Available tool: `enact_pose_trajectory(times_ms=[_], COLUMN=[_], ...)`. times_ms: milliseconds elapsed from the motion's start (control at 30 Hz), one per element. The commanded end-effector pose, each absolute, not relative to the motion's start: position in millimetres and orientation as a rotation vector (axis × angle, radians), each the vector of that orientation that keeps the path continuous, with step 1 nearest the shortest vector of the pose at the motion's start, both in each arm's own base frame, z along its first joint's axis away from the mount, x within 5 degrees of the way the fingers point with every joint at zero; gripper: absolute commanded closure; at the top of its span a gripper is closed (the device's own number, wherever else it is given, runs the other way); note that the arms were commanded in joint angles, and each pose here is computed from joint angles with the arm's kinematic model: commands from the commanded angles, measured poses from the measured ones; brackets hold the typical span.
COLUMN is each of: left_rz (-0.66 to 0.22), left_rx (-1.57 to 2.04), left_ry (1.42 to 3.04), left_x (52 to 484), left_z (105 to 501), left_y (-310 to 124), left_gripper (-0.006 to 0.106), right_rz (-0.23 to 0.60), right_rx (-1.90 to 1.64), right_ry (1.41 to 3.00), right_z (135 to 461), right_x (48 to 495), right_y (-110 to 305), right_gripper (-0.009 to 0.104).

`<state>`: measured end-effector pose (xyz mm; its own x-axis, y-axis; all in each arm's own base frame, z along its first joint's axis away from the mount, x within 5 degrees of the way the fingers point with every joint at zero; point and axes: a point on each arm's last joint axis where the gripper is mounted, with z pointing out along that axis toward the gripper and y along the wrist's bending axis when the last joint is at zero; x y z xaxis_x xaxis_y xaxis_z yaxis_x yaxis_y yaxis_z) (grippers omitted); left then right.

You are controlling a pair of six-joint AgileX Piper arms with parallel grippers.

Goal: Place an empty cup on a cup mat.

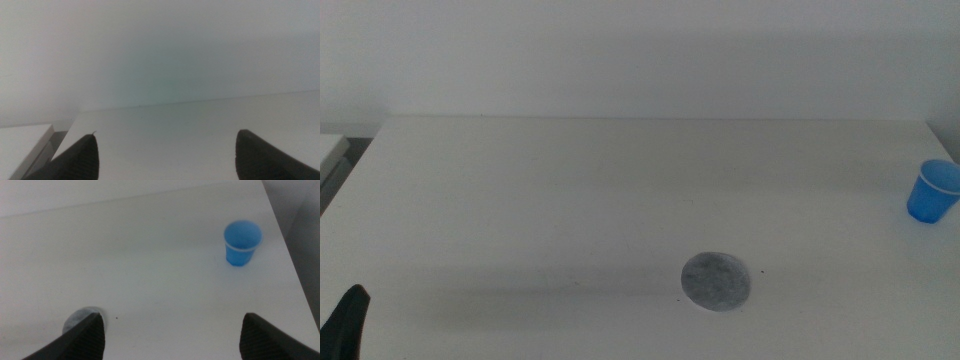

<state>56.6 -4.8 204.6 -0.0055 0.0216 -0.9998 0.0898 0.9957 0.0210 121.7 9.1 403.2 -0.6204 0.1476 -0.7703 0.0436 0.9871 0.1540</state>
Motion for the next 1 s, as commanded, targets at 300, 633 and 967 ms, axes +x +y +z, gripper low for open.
enact_pose_trajectory(times_ms=[300, 633, 967], left_rz=[-0.063, -0.063, -0.063], left_rx=[0.081, 0.081, 0.081], left_ry=[1.567, 1.567, 1.567], left_x=[56.3, 56.3, 56.3], left_z=[205.5, 205.5, 205.5], left_y=[-4.9, -4.9, -4.9], left_gripper=[0.007, 0.007, 0.007], right_rz=[0.106, -0.182, -0.111], right_rx=[0.212, 0.338, 0.556], right_ry=[2.304, 2.54, 2.62], right_z=[401.5, 376.6, 325.6], right_x=[133.9, 230.9, 330.0], right_y=[5.4, -22.5, -94.2], right_gripper=[0.002, 0.002, 0.002])
